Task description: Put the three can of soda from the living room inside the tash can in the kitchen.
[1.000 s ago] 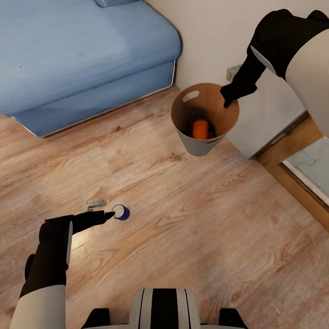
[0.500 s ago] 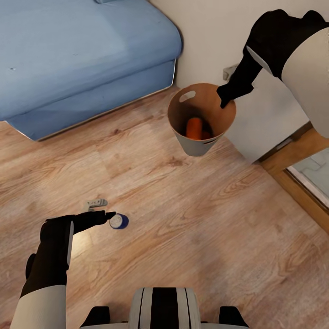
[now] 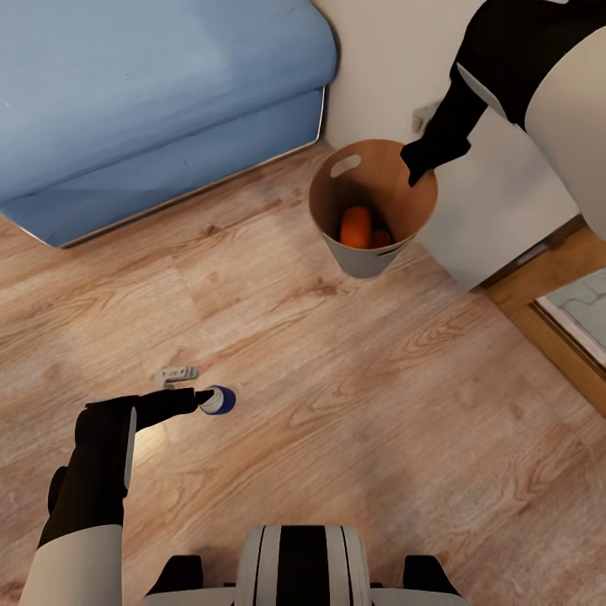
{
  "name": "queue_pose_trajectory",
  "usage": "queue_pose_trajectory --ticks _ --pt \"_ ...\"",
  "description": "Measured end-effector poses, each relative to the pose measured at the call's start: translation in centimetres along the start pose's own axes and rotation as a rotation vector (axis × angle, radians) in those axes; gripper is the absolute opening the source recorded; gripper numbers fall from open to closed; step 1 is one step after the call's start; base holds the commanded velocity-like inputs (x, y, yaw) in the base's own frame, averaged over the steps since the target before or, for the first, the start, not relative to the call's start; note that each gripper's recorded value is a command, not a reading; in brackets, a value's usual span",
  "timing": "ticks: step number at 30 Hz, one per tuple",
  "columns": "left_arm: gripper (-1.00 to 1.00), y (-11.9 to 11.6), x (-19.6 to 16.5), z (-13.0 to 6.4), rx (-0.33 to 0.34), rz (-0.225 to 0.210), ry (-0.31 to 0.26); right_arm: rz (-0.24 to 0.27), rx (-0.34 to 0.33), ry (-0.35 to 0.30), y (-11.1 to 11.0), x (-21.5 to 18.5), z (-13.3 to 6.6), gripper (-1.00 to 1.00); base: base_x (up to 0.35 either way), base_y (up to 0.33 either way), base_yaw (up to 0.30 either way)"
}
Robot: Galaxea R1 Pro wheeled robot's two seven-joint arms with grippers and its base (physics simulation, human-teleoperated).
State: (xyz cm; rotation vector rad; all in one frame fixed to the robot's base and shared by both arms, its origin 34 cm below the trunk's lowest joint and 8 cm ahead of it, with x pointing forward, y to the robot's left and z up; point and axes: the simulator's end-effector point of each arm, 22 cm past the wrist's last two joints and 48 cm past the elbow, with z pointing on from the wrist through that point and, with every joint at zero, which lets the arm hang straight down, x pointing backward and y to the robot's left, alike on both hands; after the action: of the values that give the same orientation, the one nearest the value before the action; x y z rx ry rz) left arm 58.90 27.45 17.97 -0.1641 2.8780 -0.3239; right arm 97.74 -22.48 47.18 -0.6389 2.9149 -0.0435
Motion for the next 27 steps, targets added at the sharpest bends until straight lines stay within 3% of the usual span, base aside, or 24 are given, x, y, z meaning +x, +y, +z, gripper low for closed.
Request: queue_pose_trajectory --ticks 5,16,27 --pt "1.0 0.0 0.2 0.2 0.0 -0.001 0.004 -0.009 0.016 -0.014 -0.5 -0.7 -0.8 -1.0 0.0 0.0 0.0" --pt "1.0 0.9 2.8 2.5 -0.02 -0.014 0.059 -0.01 -0.008 0.026 0.0 -0.2 3.5 -1.0 0.0 0.0 0.0" --pt "1.0 0.8 3.3 2.9 -0.021 -0.01 0.07 -0.007 -0.018 0.032 0.3 -0.1 4.2 -1.0 0.099 0.0 0.0"
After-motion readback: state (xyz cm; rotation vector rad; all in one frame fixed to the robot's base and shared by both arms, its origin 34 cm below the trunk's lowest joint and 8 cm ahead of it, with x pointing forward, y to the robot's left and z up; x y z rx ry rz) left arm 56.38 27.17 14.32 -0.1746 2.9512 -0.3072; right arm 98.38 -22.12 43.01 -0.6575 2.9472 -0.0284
